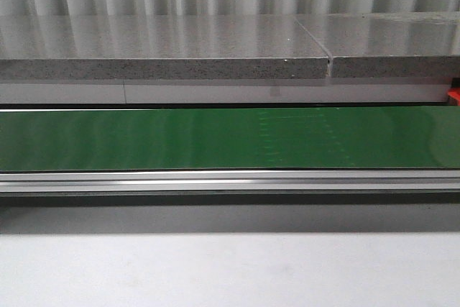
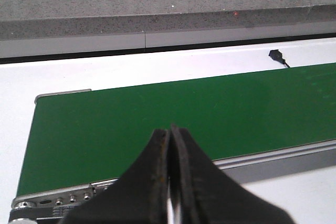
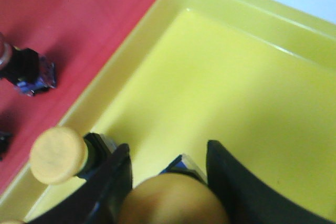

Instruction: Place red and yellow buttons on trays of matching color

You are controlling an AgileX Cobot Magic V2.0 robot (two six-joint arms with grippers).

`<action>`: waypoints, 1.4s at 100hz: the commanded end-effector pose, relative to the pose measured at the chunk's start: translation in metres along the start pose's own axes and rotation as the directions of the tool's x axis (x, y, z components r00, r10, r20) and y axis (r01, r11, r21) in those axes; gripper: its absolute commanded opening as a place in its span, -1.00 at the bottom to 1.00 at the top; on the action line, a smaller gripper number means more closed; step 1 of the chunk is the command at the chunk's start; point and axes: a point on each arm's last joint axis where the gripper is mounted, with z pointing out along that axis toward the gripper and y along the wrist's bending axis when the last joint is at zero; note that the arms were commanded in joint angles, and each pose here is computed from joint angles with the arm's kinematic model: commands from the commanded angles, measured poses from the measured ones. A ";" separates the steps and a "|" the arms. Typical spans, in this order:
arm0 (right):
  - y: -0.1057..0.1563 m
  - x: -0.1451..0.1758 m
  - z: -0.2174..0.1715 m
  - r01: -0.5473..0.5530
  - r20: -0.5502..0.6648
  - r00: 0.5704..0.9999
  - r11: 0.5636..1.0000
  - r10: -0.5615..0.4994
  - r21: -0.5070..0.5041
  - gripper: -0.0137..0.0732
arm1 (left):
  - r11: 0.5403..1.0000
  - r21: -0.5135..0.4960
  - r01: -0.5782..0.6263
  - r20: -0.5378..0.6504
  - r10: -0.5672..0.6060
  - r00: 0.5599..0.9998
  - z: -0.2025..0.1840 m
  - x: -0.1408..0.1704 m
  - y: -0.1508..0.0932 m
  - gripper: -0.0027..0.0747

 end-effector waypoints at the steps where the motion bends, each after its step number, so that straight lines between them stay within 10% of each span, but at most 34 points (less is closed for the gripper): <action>1: -0.004 -0.004 -0.006 -0.027 0.090 0.996 0.999 0.023 0.040 -0.41 | 1.000 -0.007 0.016 0.088 -0.015 0.996 -0.003 -0.014 0.000 -0.99; 87: 0.011 0.022 0.027 0.028 0.005 1.000 0.998 -0.028 0.048 -0.38 | 1.000 -0.007 0.016 0.088 -0.015 0.996 -0.003 -0.014 0.000 -0.99; 118: 0.011 0.021 0.027 0.028 0.013 0.999 0.998 -0.029 0.053 0.47 | 1.000 -0.007 0.016 0.088 -0.015 0.996 -0.003 -0.014 0.000 -0.99; 140: 0.015 0.005 0.017 0.029 0.085 0.996 0.999 -0.032 0.041 0.54 | 1.000 -0.007 0.016 0.088 -0.015 0.996 -0.003 -0.014 0.000 -0.99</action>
